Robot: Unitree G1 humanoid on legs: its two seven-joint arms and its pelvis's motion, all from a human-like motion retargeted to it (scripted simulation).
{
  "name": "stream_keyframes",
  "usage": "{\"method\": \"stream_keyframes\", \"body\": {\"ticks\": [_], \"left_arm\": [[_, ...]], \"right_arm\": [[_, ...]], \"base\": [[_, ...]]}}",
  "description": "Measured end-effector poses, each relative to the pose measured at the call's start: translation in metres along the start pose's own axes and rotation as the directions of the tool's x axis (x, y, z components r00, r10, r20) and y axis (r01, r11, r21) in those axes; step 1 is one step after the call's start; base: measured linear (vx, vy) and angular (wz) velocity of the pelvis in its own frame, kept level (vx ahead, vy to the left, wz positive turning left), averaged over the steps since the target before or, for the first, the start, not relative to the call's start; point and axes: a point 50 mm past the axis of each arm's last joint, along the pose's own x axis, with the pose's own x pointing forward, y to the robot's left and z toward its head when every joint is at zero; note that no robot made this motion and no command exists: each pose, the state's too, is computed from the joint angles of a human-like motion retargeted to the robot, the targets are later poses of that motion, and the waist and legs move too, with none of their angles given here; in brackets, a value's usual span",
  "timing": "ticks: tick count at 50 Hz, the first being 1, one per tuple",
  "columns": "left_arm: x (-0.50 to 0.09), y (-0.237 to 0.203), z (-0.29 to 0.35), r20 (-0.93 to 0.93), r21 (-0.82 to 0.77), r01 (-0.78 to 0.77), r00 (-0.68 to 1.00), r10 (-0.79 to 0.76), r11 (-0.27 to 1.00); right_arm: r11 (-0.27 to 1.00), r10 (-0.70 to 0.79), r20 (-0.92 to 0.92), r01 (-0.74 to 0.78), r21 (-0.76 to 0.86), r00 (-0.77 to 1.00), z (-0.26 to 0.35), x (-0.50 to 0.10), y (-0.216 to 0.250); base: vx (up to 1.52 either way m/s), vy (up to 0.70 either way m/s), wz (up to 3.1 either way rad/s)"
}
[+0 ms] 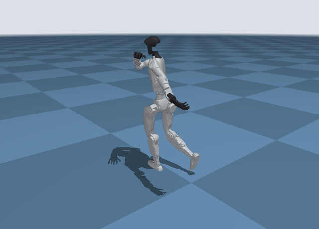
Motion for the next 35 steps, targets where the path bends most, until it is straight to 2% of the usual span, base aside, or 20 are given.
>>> {"method": "stream_keyframes", "body": {"ticks": [5,8,10,13,15,17,20,23,25,28,30,32,35], "left_arm": [[-0.021,0.046,0.065,0.271,0.15,-0.34,0.917,0.292,0.928],[-0.037,0.07,0.079,0.391,0.25,-0.525,0.823,0.411,0.814],[-0.047,0.086,0.076,0.412,0.303,-0.615,0.773,0.482,0.728],[-0.06,0.115,0.054,0.342,0.345,-0.699,0.715,0.61,0.627],[-0.068,0.132,0.036,0.252,0.353,-0.727,0.68,0.688,0.589],[-0.069,0.137,0.027,0.178,0.333,-0.729,0.672,0.719,0.599],[-0.064,0.134,0.027,0.101,0.265,-0.704,0.699,0.708,0.659],[-0.056,0.12,0.054,0.125,0.251,-0.63,0.774,0.621,0.735],[-0.052,0.105,0.082,0.203,0.327,-0.576,0.817,0.539,0.749],[-0.057,0.095,0.119,0.323,0.512,-0.565,0.825,0.464,0.648],[-0.066,0.098,0.138,0.385,0.571,-0.604,0.795,0.469,0.556],[-0.078,0.107,0.15,0.426,0.54,-0.666,0.743,0.516,0.514],[-0.091,0.117,0.161,0.453,0.411,-0.744,0.668,0.59,0.527]], "right_arm": [[0.929,-0.133,0.026,0.116,0.351,0.991,0.021,-0.032,0.023],[0.883,-0.09,-0.113,0.132,0.451,0.989,0.019,-0.077,0.048],[0.855,0.001,-0.288,0.148,0.496,0.957,0.015,-0.117,0.07],[0.848,0.166,-0.648,0.228,0.479,0.743,0.014,-0.201,0.097],[0.876,0.238,-0.841,0.267,0.402,0.486,0.025,-0.261,0.107],[0.904,0.271,-0.933,0.271,0.331,0.236,0.045,-0.308,0.113],[0.923,0.293,-0.955,0.272,0.272,-0.041,0.079,-0.356,0.116],[0.892,0.402,-0.902,0.291,0.346,-0.159,0.097,-0.382,0.132],[0.844,0.514,-0.84,0.279,0.458,-0.174,0.104,-0.391,0.15],[0.764,0.644,-0.739,0.231,0.603,-0.199,0.114,-0.4,0.181],[0.744,0.668,-0.704,0.239,0.624,-0.241,0.124,-0.404,0.196],[0.773,0.633,-0.71,0.299,0.559,-0.307,0.131,-0.408,0.205],[0.829,0.542,-0.735,0.403,0.388,-0.407,0.136,-0.408,0.212]], "base": [[0.64,0.38,2.86],[0.64,0.02,4.43],[0.65,-0.14,4.73],[0.63,-0.27,4.56],[0.61,-0.38,3.6],[0.56,-0.41,2.31],[0.52,-0.44,1.27],[0.44,-0.43,1.45],[0.36,-0.42,1.9],[0.39,-0.38,1.66],[0.44,-0.23,1.69],[0.47,-0.23,1.79],[0.48,-0.17,1.68]]}}
